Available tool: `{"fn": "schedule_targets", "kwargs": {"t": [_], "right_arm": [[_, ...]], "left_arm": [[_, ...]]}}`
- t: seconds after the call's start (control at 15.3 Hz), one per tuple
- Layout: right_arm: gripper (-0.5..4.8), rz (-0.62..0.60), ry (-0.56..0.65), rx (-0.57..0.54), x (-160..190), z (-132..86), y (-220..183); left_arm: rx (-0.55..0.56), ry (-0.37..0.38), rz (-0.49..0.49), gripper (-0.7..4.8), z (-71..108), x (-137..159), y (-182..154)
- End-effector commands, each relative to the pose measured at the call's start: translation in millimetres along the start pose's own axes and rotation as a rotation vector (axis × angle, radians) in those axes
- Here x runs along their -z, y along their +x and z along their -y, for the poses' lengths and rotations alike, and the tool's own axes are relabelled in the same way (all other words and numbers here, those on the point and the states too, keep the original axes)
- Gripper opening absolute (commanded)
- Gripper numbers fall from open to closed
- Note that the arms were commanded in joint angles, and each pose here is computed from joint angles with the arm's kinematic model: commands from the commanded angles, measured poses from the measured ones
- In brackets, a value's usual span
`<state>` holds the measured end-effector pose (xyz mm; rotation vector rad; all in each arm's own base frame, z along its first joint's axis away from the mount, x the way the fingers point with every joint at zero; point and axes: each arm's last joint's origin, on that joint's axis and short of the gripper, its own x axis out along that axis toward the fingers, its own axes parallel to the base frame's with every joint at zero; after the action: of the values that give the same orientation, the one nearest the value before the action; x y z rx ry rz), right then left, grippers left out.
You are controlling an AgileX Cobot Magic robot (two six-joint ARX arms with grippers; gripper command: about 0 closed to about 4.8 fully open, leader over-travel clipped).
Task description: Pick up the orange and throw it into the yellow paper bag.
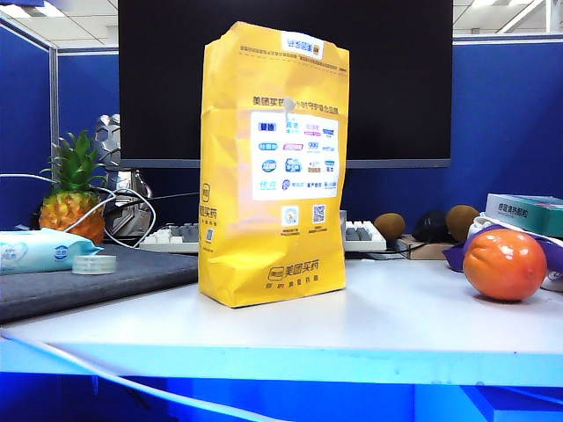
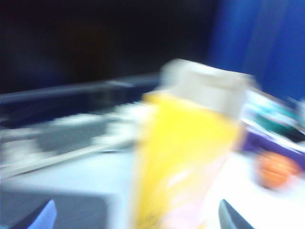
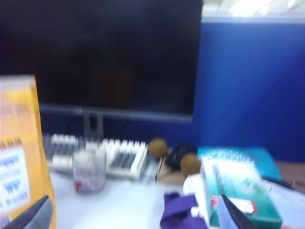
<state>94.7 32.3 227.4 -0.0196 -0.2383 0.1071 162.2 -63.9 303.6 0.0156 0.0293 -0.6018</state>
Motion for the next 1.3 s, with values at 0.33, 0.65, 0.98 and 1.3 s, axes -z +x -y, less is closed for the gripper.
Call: {"fn": "schedule_targets", "kwargs": {"t": [0.33, 0.65, 0.98, 1.3], "right_arm": [[4.79, -0.566, -0.157, -0.089, -6.9, -27.7, 116.5], [4.79, -0.806, -0.139, -0.129, -9.0, -4.9, 151.1], [4.79, -0.962, -0.070, -0.132, 16.4, 17.6, 153.6], [4.79, -1.011, -0.051, -0.165, 51.2, 16.8, 171.8]], "left_arm": [[0.259, 0.111, -0.137, 4.79, -3.9, -46.2, 69.7], [0.415, 0.218, -0.214, 4.79, 28.7, -77.9, 61.4], [0.526, 0.223, -0.224, 4.79, 57.0, -71.6, 74.3], [0.595, 0.242, -0.224, 4.79, 87.6, -65.5, 84.0]]}}
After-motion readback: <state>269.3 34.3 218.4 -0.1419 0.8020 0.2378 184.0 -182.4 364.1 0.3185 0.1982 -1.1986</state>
